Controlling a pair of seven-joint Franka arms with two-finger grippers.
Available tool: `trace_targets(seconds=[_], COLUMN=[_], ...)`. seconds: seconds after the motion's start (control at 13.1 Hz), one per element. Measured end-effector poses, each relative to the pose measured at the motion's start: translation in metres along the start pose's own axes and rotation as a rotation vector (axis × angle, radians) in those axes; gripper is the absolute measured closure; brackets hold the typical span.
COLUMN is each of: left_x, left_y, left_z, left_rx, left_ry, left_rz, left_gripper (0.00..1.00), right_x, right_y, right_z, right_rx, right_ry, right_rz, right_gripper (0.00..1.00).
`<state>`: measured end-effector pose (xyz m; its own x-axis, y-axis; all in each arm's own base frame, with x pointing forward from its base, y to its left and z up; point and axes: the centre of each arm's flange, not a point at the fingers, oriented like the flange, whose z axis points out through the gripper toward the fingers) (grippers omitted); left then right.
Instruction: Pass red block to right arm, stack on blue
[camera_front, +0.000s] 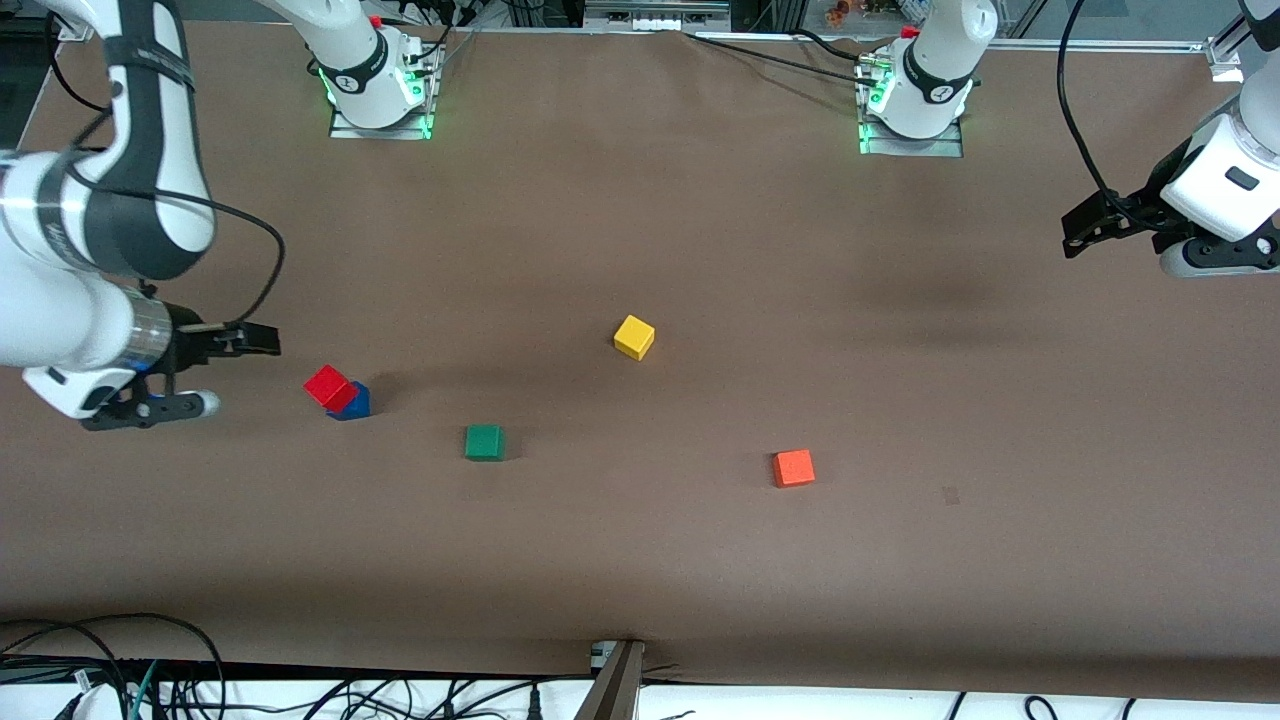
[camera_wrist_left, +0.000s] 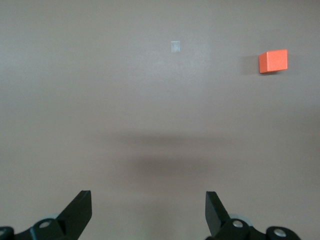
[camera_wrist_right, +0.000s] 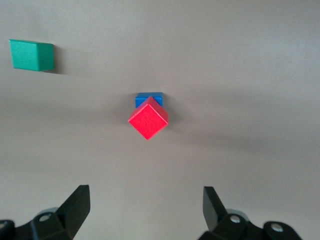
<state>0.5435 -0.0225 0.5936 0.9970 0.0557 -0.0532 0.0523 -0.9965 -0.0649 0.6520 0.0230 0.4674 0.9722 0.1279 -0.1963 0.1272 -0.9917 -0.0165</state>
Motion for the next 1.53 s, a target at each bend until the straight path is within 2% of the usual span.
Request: trace_targets(seconds=[0.38,0.69,0.84,1.07,1.3,1.53], left_x=[0.0,-0.001,-0.001,-0.001,-0.001,0.0], left_y=[0.0,0.0,0.0,0.0,0.001,0.001], left_z=[0.0,0.001,0.001,0.002,0.003,0.005], left_rx=[0.0,-0.001,-0.002,-0.002,-0.001,-0.001], left_ry=[-0.005,-0.009,-0.015,-0.017,-0.021,-0.024], left_rz=[0.0,0.0,0.0,0.0,0.0,0.0], left_gripper=[0.0,0.0,0.0,0.0,0.0,0.0], right_x=[-0.026,-0.058,-0.07,-0.094,-0.121,-0.147], right_y=[0.009,0.039,0.049,0.033,0.01,0.012], right_z=[-0.063,-0.104,-0.11,-0.108,-0.112,-0.139], right_rx=[0.002,-0.002,-0.01,0.012,0.006,-0.012], right_ry=[-0.028,0.014,0.016,0.006,0.032,0.09], right_rz=[0.02,0.056,0.064,0.126,0.102,0.11], right_gripper=[0.0,0.0,0.0,0.0,0.0,0.0])
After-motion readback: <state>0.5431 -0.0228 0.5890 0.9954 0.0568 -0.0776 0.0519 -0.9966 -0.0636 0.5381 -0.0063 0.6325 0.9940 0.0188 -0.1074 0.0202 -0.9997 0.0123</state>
